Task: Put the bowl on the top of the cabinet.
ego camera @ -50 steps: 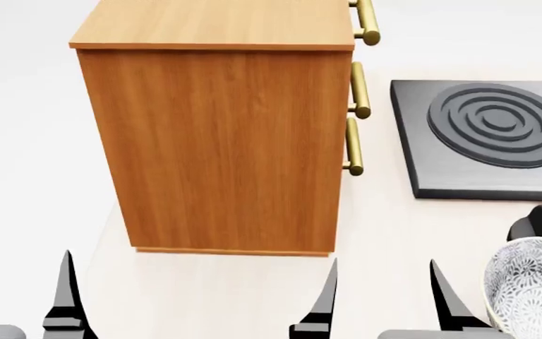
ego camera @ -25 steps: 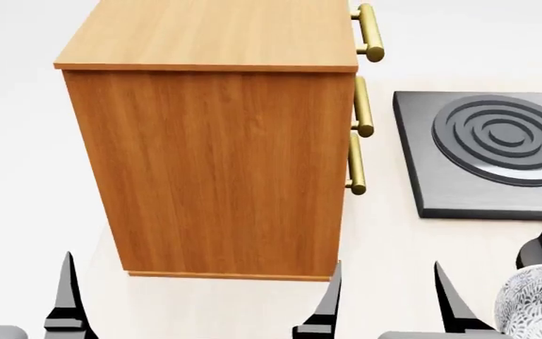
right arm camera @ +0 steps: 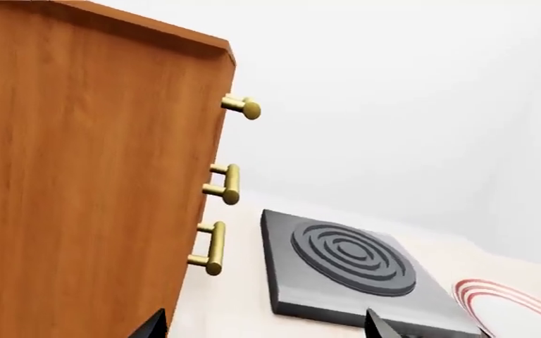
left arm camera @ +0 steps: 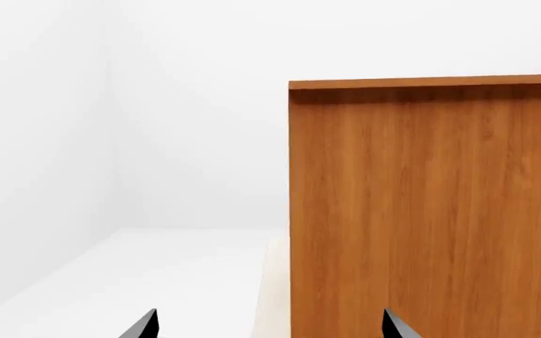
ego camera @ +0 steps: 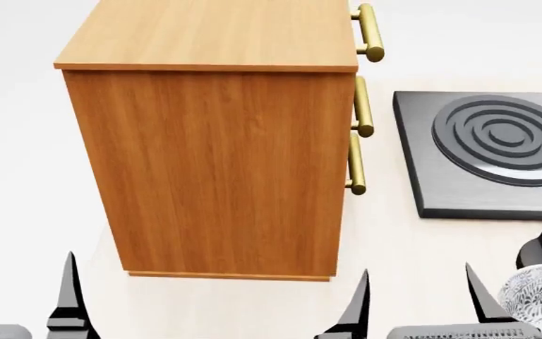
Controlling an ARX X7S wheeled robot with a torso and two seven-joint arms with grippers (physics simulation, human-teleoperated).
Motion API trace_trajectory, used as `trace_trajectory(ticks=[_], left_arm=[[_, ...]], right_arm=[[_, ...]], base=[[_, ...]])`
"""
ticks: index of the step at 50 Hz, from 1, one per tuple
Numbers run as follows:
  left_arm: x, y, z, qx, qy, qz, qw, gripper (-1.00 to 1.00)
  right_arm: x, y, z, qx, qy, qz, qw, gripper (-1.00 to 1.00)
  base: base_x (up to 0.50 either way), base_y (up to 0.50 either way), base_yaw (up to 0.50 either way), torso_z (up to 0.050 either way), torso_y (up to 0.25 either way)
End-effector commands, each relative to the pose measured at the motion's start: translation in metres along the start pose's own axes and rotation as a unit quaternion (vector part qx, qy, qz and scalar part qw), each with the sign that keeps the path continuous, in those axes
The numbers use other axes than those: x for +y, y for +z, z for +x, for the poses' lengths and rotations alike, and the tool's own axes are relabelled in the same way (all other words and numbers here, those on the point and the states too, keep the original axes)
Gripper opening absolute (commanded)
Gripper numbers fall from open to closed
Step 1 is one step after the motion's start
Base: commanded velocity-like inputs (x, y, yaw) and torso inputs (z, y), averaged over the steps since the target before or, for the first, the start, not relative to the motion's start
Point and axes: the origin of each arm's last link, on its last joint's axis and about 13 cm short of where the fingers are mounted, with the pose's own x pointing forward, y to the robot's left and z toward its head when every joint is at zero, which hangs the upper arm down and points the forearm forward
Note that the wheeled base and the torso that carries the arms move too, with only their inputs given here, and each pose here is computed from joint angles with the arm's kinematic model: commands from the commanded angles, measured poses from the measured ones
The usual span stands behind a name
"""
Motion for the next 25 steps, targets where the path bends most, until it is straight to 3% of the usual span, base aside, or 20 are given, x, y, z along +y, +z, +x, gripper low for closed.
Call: trace_trajectory(ticks=[1, 14, 25], left_arm=[[0.0, 0.0, 0.0, 0.0, 0.001, 0.001, 1.0, 1.0], [0.001, 0.0, 0.0, 0.001, 0.005, 0.003, 1.0, 1.0], [-0.001, 0.0, 0.001, 0.001, 0.004, 0.004, 1.0, 1.0]], right_arm=[[-0.027, 0.017, -0.02, 0.035, 0.007, -0.022, 0.999, 1.0], [-0.052, 0.015, -0.046, 0.107, -0.011, -0.122, 0.987, 1.0], [-0.065, 0.022, -0.063, 0.157, -0.015, -0.147, 0.977, 1.0]], base=[[0.0, 0.0, 0.0, 0.0, 0.0], [0.0, 0.0, 0.0, 0.0, 0.0], [0.0, 0.0, 0.0, 0.0, 0.0]])
